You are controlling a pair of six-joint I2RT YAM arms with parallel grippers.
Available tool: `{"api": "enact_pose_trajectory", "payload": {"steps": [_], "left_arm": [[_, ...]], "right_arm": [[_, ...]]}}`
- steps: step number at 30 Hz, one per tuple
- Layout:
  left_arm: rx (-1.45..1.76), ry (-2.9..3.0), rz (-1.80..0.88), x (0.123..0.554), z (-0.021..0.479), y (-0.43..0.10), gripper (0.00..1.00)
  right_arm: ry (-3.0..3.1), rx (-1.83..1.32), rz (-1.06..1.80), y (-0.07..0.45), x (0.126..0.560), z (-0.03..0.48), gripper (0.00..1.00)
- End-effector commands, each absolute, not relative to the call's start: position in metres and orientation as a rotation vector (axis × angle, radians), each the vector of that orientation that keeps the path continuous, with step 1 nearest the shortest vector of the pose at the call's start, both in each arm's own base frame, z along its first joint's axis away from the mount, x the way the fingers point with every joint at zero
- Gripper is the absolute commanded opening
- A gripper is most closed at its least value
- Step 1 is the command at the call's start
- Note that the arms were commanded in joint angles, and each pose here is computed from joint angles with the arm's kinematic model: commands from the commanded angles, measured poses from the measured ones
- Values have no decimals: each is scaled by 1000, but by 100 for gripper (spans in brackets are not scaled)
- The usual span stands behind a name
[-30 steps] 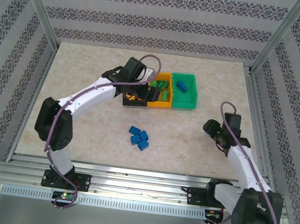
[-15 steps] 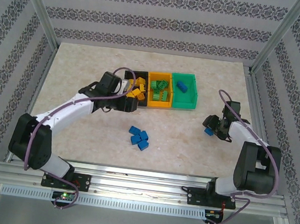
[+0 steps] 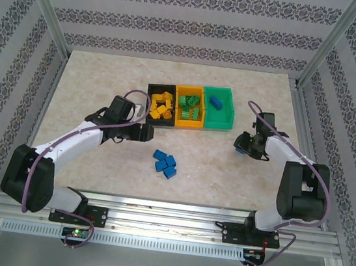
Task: Sort the legos into containers by color
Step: Place the lego in the container, then pick up the lego from the bottom-center of the table.
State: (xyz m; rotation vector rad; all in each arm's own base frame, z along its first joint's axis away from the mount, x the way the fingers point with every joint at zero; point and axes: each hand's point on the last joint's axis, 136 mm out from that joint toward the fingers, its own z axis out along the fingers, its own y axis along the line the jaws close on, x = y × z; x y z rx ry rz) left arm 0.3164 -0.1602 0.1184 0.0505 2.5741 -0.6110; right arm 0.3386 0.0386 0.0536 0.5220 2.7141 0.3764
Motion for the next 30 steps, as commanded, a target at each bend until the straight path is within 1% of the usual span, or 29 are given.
{"api": "enact_pose_trajectory", "payload": {"steps": [1, 5, 9, 11, 14, 17, 20, 27, 30], "left_arm": [[17, 2530, -607, 320, 127, -154, 77], [7, 2522, -613, 316, 129, -153, 77], [-3, 2520, -608, 311, 131, -149, 77], [-9, 2522, -602, 308, 133, -147, 77], [-26, 2519, -571, 302, 133, -139, 77], [-48, 2507, -555, 297, 131, -133, 77], [-68, 2508, -570, 296, 125, -133, 77], [-73, 2517, -614, 305, 118, -140, 77], [-84, 2507, -660, 311, 119, -147, 77]], "right_arm": [[2640, 425, 469, 67, 370, 91, 40], [2570, 335, 500, 93, 412, 125, 42], [2541, 279, 496, 108, 455, 144, 52], [2545, 264, 526, 115, 468, 149, 57], [2542, 227, 516, 126, 470, 151, 58], [2569, 192, 510, 134, 457, 145, 59], [2586, 111, 567, 150, 435, 139, 59], [2669, -346, 572, 207, 349, 120, 59], [2699, -515, 642, 229, 313, 114, 59]]}}
